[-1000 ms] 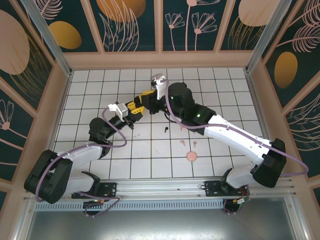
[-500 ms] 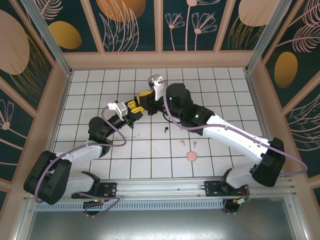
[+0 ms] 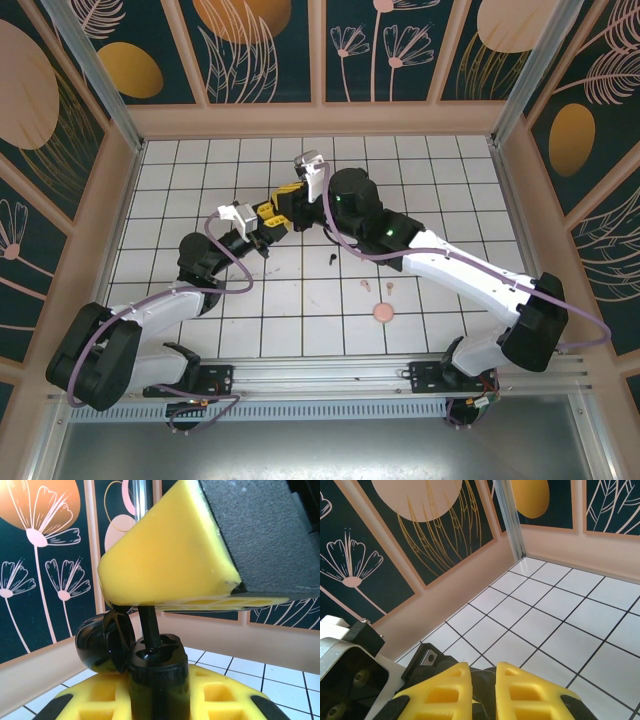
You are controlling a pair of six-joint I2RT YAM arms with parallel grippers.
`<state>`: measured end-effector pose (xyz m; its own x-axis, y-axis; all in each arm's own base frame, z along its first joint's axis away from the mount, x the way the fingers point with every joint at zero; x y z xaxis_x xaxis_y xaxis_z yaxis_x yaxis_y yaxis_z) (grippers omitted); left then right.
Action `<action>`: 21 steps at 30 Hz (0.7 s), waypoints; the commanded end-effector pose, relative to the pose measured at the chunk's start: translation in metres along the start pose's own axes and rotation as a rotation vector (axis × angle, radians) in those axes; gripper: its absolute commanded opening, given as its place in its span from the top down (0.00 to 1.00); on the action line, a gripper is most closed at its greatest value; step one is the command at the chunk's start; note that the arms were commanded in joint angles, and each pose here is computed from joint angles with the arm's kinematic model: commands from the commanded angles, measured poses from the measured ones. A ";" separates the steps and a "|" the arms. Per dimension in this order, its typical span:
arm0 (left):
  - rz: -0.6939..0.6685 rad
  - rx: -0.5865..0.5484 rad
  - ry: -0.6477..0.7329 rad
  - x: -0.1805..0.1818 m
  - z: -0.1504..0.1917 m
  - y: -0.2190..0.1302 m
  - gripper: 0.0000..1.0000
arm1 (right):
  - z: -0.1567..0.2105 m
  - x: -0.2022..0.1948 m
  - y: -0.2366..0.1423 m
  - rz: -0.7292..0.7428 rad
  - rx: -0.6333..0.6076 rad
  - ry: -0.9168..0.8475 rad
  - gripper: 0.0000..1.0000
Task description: Insert the wireless bluetooth earbuds into the charging case
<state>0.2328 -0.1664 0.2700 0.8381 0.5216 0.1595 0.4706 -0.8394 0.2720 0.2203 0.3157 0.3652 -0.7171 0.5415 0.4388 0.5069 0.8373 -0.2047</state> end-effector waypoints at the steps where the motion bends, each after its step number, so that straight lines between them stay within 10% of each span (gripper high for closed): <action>1: 0.029 -0.101 0.054 -0.002 -0.028 0.005 1.00 | 0.013 -0.001 -0.001 -0.009 0.036 -0.022 0.86; 21: 0.037 -0.103 0.054 -0.002 -0.030 0.006 1.00 | 0.021 -0.002 -0.012 -0.039 0.081 -0.056 0.85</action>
<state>0.2316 -0.1687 0.2706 0.8487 0.5059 0.1540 0.4585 -0.8491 0.2623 0.2123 0.3081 0.3537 -0.7341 0.5346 0.4187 0.4893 0.8440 -0.2197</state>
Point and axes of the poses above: each hand's point on the last joint's axis, 136 mm out from that joint toward the fingers, its own y axis out along the fingers, its own x axis along the line the jaws close on, z = x × y, the point moved 9 cm from there along -y, back along the fingers, and after that the axes turned 8 degrees about y, right-handed, at the moved point
